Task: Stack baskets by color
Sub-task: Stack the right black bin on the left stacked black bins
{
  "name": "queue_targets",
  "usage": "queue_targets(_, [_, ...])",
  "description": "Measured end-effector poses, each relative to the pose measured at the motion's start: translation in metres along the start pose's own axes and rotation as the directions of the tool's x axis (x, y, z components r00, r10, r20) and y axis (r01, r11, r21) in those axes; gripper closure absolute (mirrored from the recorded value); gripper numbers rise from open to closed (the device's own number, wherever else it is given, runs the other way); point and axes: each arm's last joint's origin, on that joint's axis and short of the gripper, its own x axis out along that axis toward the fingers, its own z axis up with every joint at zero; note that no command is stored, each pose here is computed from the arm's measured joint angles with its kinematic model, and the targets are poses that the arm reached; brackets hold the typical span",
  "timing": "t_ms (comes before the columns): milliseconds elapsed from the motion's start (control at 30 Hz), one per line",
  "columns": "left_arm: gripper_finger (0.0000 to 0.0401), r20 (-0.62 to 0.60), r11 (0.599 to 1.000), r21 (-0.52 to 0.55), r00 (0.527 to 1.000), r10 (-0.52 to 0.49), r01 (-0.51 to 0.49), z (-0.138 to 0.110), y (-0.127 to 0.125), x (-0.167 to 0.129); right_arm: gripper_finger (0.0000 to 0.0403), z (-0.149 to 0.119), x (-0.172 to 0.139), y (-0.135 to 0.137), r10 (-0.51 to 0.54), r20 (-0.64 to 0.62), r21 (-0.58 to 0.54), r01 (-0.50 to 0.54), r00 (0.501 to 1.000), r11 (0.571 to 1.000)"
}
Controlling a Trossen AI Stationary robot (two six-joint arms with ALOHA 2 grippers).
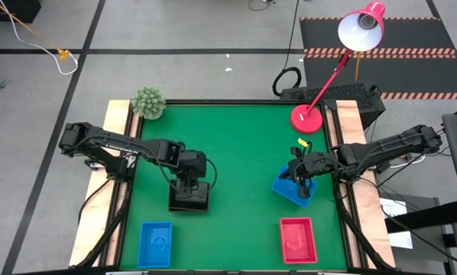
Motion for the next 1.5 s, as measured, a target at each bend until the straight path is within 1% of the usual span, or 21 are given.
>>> queue_targets(100, [0.0296, -0.005, 1.0, 0.007, 1.0, -0.004, 0.004, -0.002, -0.002, 0.003, 0.0401, 0.0, 0.0, 0.0, 0.0, 0.0, 0.0, 0.0, 1.0, 1.0])
queue_targets(300, [0.0386, -0.064, 1.0, -0.028, 0.998, -0.006, 0.005, -0.018, 0.001, 0.019, 0.0401, 0.0, 0.0, 0.0, 0.0, 0.0, 0.0, 0.0, 1.0, 1.0])
queue_targets(367, [0.0392, -0.058, 0.999, -0.051, 0.998, -0.007, 0.004, -0.021, 0.002, 0.024, 0.0401, 0.0, 0.0, 0.0, 0.0, 0.0, 0.0, 0.0, 1.0, 1.0])
queue_targets(433, [0.0387, -0.046, 0.998, -0.065, 0.999, -0.008, 0.005, -0.022, 0.002, 0.027, 0.0401, 0.0, 0.0, 0.0, 0.0, 0.0, 0.0, 0.0, 1.0, 1.0])
queue_targets(567, [0.0377, -0.005, 0.999, -0.042, 1.0, -0.015, 0.015, -0.019, 0.0, 0.029, 0.0401, 0.0, 0.0, 0.0, 0.0, 0.001, 0.0, 0.0, 1.0, 1.0])
queue_targets(733, [0.0356, -0.005, 0.999, -0.027, 1.0, -0.018, 0.018, -0.019, -0.003, 0.029, 0.0401, 0.0, 0.0, 0.0, 0.0, 0.001, 0.0, 0.0, 1.0, 1.0])
queue_targets(833, [0.0326, -0.004, 1.0, -0.019, 1.0, -0.018, 0.018, -0.019, -0.007, 0.03, 0.0401, 0.0, 0.0, 0.0, 0.0, 0.001, 0.0, 0.0, 1.0, 1.0])
queue_targets(900, [0.0302, -0.003, 1.0, -0.031, 1.0, 0.0, 0.0, -0.02, -0.009, 0.03, 0.0401, 0.0, 0.0, 0.0, 0.0, 0.001, 0.001, 0.0, 1.0, 1.0])
queue_targets(1000, [0.0265, 0.0, 0.997, -0.067, 0.999, 0.035, -0.035, -0.02, -0.011, 0.03, 0.0401, 0.0, 0.0, 0.0, 0.0, 0.001, 0.001, 0.0, 1.0, 1.0])
queue_targets(1067, [0.0243, 0.0, 0.995, -0.099, 0.999, 0.034, -0.034, -0.02, -0.013, 0.03, 0.0401, 0.0, 0.0, 0.0, 0.0, 0.001, 0.011, 0.0, 1.0, 1.0])
queue_targets(1167, [0.0222, 0.015, 0.988, -0.154, 0.999, 0.031, -0.028, -0.016, -0.015, 0.027, 0.0401, 0.0, 0.0, 0.0, 0.0, 0.001, 0.029, 0.0, 1.0, 1.0])
queue_targets(1267, [0.0214, 0.035, 0.984, -0.175, 0.999, 0.025, -0.019, -0.012, -0.019, 0.023, 0.0401, 0.0, 0.0, 0.0, 0.0, 0.004, 0.036, -0.001, 1.0, 0.999])
queue_targets(1367, [0.0213, 0.051, 0.986, -0.164, 0.998, 0.02, -0.012, -0.009, -0.023, 0.02, 0.0401, 0.001, 0.0, 0.0, 0.001, 0.015, 0.053, -0.002, 1.0, 0.999])
queue_targets(1500, [0.0212, 0.055, 0.984, -0.17, 0.996, 0.064, -0.054, -0.009, -0.022, 0.02, 0.0401, 0.004, 0.0, 0.0, 0.004, 0.037, 0.062, -0.006, 0.999, 0.998])
